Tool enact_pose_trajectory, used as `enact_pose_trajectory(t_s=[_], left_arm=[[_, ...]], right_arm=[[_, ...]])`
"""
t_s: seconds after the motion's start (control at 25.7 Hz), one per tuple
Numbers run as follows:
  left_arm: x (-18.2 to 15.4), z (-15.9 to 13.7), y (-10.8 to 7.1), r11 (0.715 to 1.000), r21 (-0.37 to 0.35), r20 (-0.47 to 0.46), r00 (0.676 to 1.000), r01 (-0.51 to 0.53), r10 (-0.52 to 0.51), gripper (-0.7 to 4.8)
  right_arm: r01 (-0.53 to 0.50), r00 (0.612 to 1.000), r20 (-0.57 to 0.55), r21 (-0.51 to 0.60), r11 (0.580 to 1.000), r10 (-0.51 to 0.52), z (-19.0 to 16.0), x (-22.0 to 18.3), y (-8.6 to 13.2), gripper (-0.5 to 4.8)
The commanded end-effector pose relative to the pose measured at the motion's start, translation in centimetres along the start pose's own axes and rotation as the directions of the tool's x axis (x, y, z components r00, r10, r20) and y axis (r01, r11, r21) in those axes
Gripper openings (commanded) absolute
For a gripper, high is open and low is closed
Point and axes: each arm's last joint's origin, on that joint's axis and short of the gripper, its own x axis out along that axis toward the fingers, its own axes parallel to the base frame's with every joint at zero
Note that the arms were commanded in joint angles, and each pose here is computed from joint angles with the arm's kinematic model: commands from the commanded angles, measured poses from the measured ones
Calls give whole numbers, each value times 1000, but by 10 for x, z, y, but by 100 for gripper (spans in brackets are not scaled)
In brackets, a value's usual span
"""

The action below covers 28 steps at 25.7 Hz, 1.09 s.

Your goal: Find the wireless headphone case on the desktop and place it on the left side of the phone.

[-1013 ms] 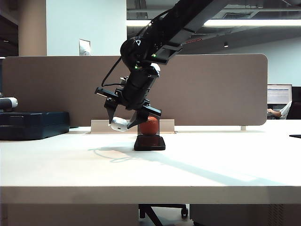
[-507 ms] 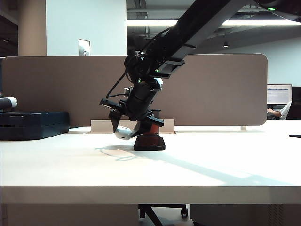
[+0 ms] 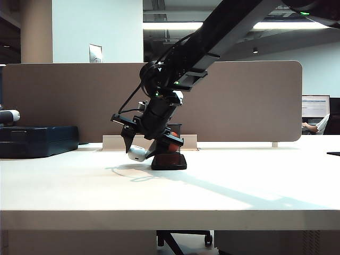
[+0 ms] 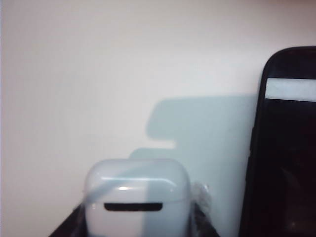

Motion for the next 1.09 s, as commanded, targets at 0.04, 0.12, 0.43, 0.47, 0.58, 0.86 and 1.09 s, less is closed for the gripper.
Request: enact_pose_trajectory(t_s=[0.04, 0.12, 0.43, 0.47, 0.58, 0.86, 1.09], left_arm=[[0, 1, 0, 1000, -3, 0, 1000, 5, -5, -6], [0, 1, 0, 1000, -3, 0, 1000, 5, -5, -5], [0, 1, 0, 1000, -3, 0, 1000, 5, -5, -5], [0, 1, 0, 1000, -3, 0, 1000, 5, -5, -6], [0, 1, 0, 1000, -3, 0, 1000, 5, -5, -5], [0, 1, 0, 1000, -3, 0, 1000, 5, -5, -6], [0, 1, 0, 1000, -3, 0, 1000, 5, -5, -5]], right_arm=[[-13, 1000, 8, -8, 1000, 13, 3, -3, 3, 206], [-10, 1000, 3, -7, 1000, 10, 2, -3, 3, 207], [-40, 998, -38, -5, 999, 39, 0, -3, 3, 274], [-36, 998, -46, -5, 999, 35, -1, -3, 3, 275], [-28, 998, -58, -4, 1000, 28, -2, -3, 2, 275], [-37, 999, -40, -10, 999, 37, 1, -4, 3, 274], [-50, 999, -1, -57, 997, 50, 13, -16, 5, 273]])
